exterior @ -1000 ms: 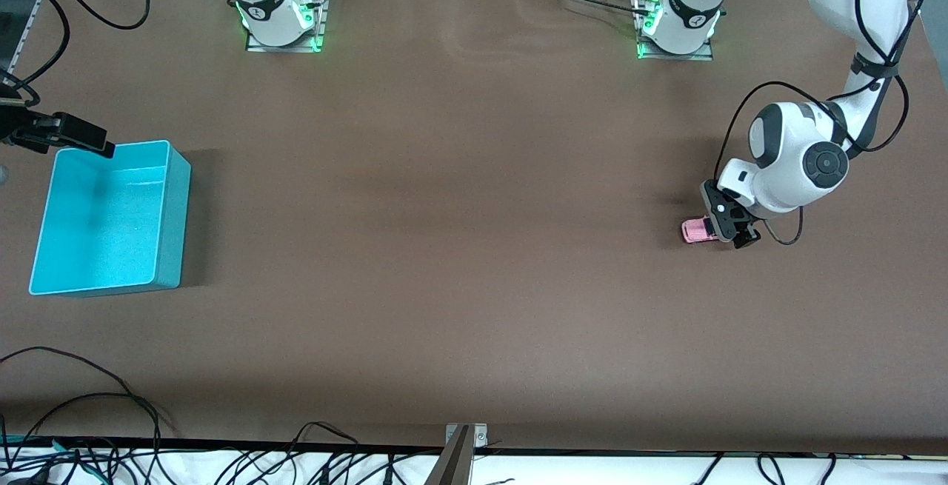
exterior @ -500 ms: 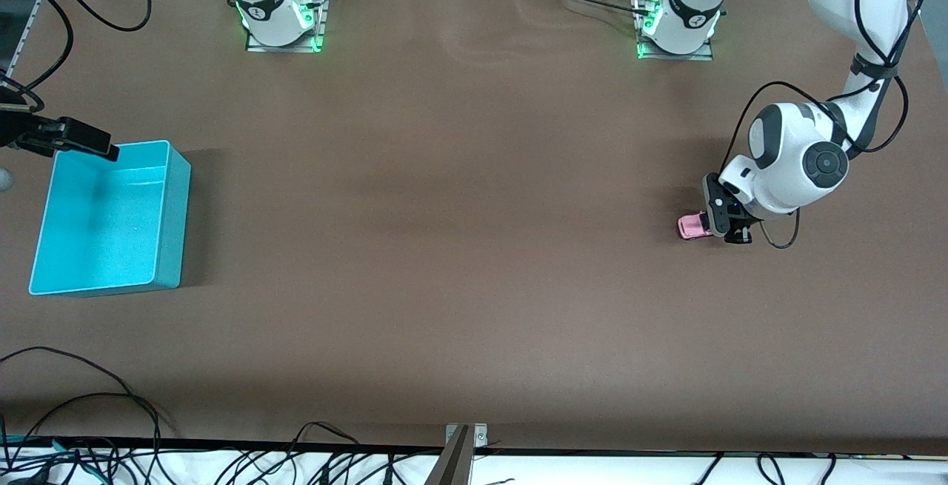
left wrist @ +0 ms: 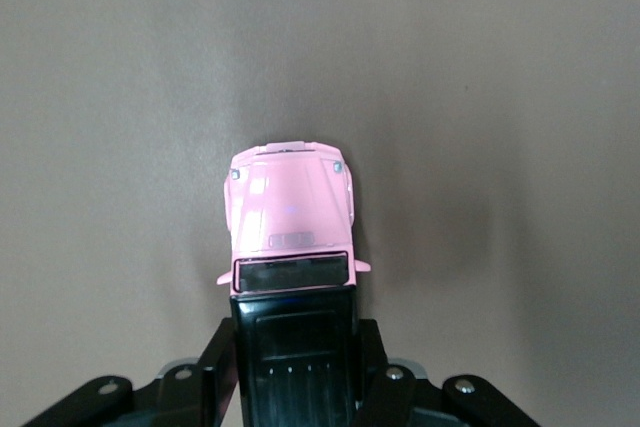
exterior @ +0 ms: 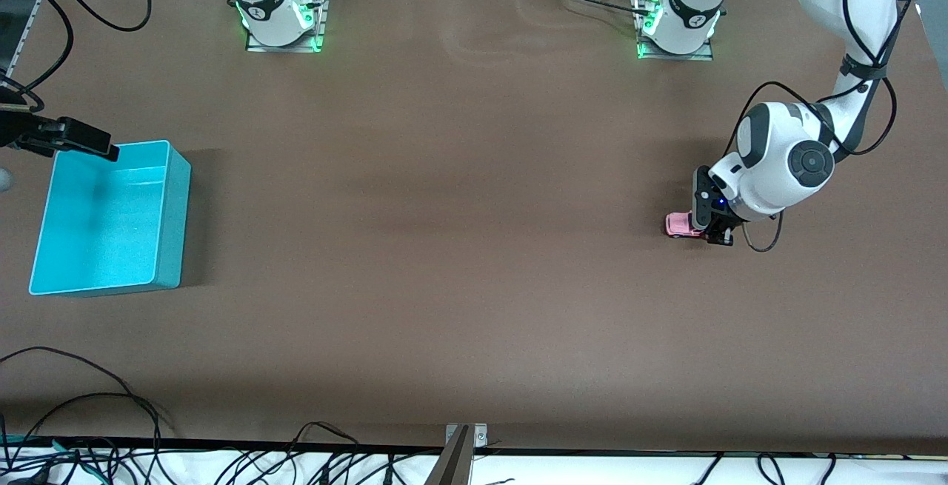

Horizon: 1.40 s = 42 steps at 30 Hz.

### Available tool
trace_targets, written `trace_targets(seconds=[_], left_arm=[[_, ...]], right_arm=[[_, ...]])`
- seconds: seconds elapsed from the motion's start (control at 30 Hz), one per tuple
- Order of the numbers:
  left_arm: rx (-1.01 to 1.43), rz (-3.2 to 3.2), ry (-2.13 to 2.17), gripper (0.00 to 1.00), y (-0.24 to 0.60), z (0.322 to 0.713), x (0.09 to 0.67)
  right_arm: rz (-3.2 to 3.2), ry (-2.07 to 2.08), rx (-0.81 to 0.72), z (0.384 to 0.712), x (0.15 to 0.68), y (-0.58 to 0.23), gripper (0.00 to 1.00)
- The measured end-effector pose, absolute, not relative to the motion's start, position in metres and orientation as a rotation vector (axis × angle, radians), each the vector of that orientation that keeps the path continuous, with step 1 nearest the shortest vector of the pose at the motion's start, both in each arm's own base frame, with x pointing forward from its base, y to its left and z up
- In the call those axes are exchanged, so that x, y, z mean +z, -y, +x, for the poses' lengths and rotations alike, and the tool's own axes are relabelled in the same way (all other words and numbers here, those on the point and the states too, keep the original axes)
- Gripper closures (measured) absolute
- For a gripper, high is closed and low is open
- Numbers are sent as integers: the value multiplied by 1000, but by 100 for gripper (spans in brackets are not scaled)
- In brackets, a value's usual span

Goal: Wind and store pink jeep toy

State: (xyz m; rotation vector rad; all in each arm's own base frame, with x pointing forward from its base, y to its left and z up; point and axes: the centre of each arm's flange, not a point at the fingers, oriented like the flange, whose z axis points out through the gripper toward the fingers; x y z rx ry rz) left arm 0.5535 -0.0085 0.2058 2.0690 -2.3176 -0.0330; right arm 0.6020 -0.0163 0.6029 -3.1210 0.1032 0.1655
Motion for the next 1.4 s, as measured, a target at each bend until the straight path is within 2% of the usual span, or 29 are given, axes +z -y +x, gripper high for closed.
trace_targets(seconds=[0.7, 1.4], left_arm=[[-24, 2097, 2257, 48, -1, 550, 197], [-34, 2141, 2244, 48, -72, 547, 197]], right_arm=[[-3121, -102, 164, 602, 603, 16, 0], [-3120, -102, 164, 602, 603, 16, 0]])
